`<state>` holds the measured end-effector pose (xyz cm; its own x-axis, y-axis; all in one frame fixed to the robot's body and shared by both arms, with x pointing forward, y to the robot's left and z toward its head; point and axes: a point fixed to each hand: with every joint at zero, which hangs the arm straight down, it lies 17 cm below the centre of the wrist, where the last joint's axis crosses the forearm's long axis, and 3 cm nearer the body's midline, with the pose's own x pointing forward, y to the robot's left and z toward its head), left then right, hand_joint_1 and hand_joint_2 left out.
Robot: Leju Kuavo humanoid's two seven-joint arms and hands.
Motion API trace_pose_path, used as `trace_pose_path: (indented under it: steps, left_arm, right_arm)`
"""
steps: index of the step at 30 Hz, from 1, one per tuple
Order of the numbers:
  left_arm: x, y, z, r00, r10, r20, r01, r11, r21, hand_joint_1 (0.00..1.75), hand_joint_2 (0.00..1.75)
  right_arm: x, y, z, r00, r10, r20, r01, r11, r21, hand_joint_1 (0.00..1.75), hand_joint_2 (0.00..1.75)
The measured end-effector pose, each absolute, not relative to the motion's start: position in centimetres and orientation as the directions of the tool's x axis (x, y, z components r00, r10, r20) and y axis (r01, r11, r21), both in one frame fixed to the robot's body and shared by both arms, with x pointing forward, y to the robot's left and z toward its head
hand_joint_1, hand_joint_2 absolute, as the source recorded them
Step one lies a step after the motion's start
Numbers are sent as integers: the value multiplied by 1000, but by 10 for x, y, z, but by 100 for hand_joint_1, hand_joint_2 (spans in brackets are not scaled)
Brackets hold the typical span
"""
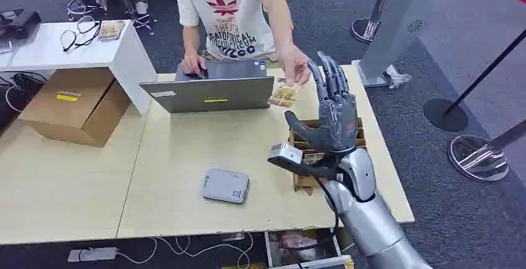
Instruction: Pass the card to the sensor for recognition and then transmit it.
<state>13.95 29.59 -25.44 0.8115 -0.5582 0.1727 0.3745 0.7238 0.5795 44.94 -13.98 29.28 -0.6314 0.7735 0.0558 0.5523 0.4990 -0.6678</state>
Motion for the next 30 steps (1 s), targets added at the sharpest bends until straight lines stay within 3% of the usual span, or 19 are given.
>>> trace_pose_path:
  steps: [3,4,10,30]
  left_arm:
    - [140,294,-254,809,-561,174,376,722,580,0,0]
    - [140,293,-254,807,-564,174,378,721,581,0,0]
    - [140,293,-254,804,-571,168,387,715,582,0,0]
    - [132,300,-257,812,-565,148,397,720,569,0,0]
  right_arm:
    - [452,-140,290,-633,773,51,549,493,-675,58,175]
    - [454,-141,289,-630,775,51,548,491,-678,131,175]
    - [457,-142,282,-627,777,51,540,481,-690,175,175]
    - [459,-138,280,-622,779,82,530,496,-688,175,175]
